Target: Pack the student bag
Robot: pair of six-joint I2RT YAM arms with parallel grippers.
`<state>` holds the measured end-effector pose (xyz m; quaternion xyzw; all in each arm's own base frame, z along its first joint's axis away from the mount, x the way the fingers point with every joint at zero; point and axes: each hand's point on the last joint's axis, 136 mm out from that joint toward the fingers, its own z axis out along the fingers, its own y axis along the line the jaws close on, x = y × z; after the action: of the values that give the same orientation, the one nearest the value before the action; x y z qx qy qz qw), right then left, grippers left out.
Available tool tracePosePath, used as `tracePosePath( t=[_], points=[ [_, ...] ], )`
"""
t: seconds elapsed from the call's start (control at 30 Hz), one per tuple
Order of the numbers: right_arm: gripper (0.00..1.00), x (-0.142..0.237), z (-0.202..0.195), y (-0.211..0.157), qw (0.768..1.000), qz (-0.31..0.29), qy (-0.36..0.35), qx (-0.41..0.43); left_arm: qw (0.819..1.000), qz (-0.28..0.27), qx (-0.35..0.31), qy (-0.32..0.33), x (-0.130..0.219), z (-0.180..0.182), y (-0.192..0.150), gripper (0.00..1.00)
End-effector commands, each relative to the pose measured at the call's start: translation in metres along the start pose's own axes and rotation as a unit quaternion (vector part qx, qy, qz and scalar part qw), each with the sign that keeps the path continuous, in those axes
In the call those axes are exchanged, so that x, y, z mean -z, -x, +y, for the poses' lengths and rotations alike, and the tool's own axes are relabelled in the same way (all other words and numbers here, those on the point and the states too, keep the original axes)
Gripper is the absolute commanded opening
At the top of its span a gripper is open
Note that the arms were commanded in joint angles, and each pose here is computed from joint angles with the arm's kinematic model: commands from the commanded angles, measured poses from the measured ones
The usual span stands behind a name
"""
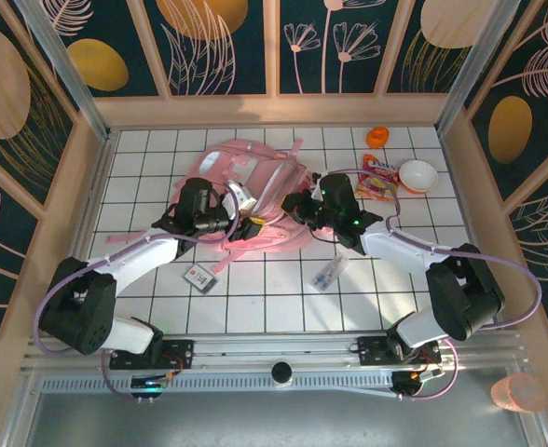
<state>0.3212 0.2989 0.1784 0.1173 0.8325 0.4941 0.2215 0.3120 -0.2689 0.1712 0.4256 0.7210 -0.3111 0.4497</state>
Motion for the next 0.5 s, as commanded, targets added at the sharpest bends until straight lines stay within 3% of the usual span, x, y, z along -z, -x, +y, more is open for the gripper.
tracePosePath(
  t=[0.0, 0.33, 0.47],
  points=[
    [0.0, 0.006, 0.036, 0.006, 0.998, -0.012, 0.05, 0.039, 0.997, -0.074, -0.006, -0.019, 0.008, -0.007, 0.049, 0.6],
    [0.0, 0.006, 0.052, 0.003, 0.996, -0.001, 0.072, 0.052, 0.999, -0.012, -0.033, -0.008, -0.013, 0.007, 0.016, 0.69],
    [0.0, 0.008, 0.058, 0.0, 0.995, 0.005, 0.078, 0.06, 0.999, -0.009, -0.046, 0.015, -0.017, 0.017, 0.012, 0.65]
  ],
)
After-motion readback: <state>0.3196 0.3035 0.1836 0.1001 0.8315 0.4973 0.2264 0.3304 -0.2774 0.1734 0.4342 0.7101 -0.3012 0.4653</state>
